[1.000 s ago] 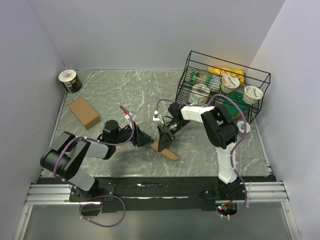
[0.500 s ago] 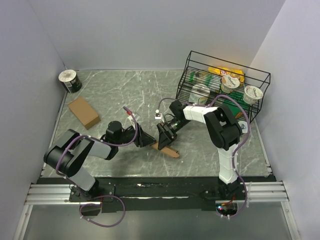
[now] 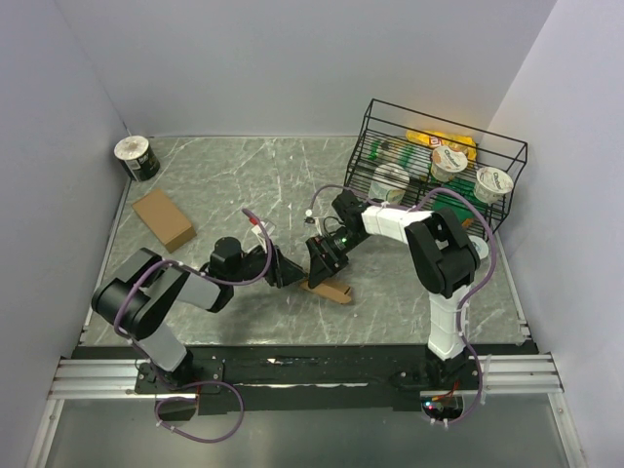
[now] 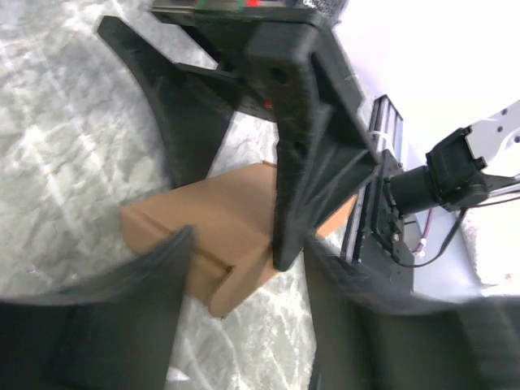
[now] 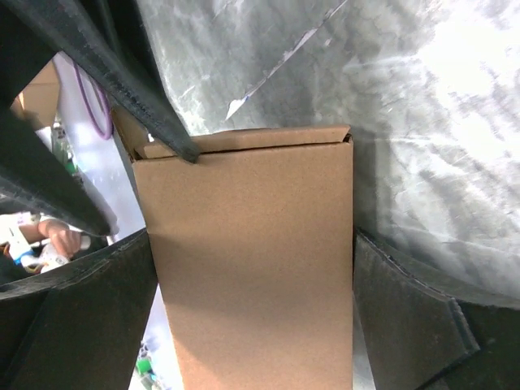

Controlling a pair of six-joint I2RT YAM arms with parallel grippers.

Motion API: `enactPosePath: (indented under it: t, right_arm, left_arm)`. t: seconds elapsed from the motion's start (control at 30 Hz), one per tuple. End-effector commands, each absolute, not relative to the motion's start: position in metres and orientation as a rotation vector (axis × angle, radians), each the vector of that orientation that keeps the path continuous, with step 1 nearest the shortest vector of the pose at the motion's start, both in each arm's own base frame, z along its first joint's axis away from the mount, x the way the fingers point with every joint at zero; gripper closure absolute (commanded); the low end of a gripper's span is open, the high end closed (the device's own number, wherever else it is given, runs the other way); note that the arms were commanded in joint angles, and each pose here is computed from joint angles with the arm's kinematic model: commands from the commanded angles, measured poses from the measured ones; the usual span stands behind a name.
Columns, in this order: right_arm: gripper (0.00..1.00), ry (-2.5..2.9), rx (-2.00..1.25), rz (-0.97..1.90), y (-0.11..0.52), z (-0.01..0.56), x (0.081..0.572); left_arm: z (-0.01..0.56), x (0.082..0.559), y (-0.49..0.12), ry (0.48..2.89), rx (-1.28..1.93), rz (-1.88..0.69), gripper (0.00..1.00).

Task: Fold the paper box

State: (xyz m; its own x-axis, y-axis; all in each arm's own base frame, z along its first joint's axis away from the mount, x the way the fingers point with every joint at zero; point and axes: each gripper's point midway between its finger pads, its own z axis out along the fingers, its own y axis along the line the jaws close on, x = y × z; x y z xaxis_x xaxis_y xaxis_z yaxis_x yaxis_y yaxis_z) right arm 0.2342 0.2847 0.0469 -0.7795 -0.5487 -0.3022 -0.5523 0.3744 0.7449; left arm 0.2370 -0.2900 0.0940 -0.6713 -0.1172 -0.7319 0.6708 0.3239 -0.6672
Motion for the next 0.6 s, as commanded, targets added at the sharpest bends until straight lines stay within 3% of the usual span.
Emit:
enactPosePath:
  t: [0.0, 0.07, 0.17, 0.57]
  right_arm:
    - [0.09, 2.539, -1.04, 1.333, 0.283, 0.038, 0.256]
    - [0.1, 2.516, -1.03, 1.4, 0.284, 0.041, 0.254]
    - [0.1, 2.502, -0.996, 1.486, 0.282, 0.042, 0.255]
    - [0.1, 2.487, -0.933, 1.586, 0.275, 0.039, 0.261]
  left_arm:
    - [0.125, 0.24, -0.303, 1.781, 0.518, -1.458, 0.21]
    - [0.136, 0.248, -0.301, 1.758, 0.493, -1.426, 0.12]
    - [0.147, 0.255, -0.296, 1.744, 0.471, -1.392, 0.1]
    - [0.117, 0.257, -0.287, 1.883, 0.409, -1.362, 0.22]
